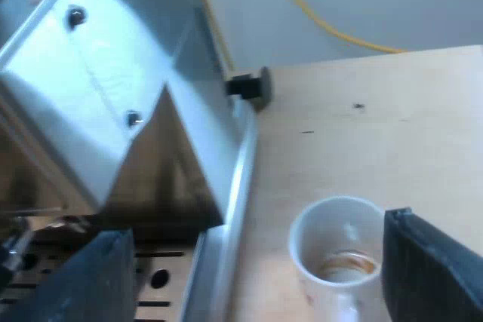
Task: Pour the beans into the coffee machine
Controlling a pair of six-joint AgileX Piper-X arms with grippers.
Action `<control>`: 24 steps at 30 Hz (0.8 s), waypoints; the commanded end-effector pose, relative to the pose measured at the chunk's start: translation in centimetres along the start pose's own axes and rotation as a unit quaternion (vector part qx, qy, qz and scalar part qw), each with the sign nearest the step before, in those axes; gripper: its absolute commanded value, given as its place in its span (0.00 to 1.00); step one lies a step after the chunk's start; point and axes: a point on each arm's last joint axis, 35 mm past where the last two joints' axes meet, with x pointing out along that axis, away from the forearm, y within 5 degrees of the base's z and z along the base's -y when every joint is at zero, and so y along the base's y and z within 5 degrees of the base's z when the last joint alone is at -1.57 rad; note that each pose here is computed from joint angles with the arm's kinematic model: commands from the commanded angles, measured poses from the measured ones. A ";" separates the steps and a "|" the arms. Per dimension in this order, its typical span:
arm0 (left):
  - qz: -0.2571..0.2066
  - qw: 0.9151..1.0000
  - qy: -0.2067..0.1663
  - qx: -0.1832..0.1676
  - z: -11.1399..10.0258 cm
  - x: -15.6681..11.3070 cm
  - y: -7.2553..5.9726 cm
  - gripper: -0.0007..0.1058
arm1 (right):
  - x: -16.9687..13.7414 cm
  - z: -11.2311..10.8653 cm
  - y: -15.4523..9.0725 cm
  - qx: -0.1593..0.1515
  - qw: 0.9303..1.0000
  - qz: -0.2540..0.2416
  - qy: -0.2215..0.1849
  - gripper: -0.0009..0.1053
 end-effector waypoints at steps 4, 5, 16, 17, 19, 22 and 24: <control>-0.003 1.000 0.003 -0.004 -0.1 -1.3 -0.5 0.68 | -2.5 -0.3 0.1 -0.050 0.999 -0.016 0.001 0.65; -0.005 1.000 0.004 -0.002 -0.2 -1.6 -0.7 0.68 | -3.1 -0.4 0.2 -0.051 0.999 -0.020 0.001 0.65; -0.029 0.999 -0.033 0.017 -0.6 -5.3 -2.1 0.68 | -7.3 -0.9 0.9 -0.057 0.992 -0.109 -0.023 0.65; -0.021 0.999 -0.038 0.018 -0.8 -5.8 -2.1 0.68 | -7.8 -1.0 1.0 -0.058 0.992 -0.110 -0.027 0.65; -0.012 0.999 -0.046 0.019 -1.0 -6.7 -2.2 0.68 | -8.4 -1.2 1.2 -0.059 0.992 -0.110 -0.034 0.65; -0.007 0.998 -0.065 0.023 -1.3 -8.1 -2.5 0.68 | -9.5 -1.3 1.6 -0.062 0.990 -0.115 -0.052 0.65; -0.008 0.996 -0.083 0.028 -1.5 -9.3 -2.7 0.68 | -10.3 -1.4 1.8 -0.064 0.989 -0.118 -0.067 0.65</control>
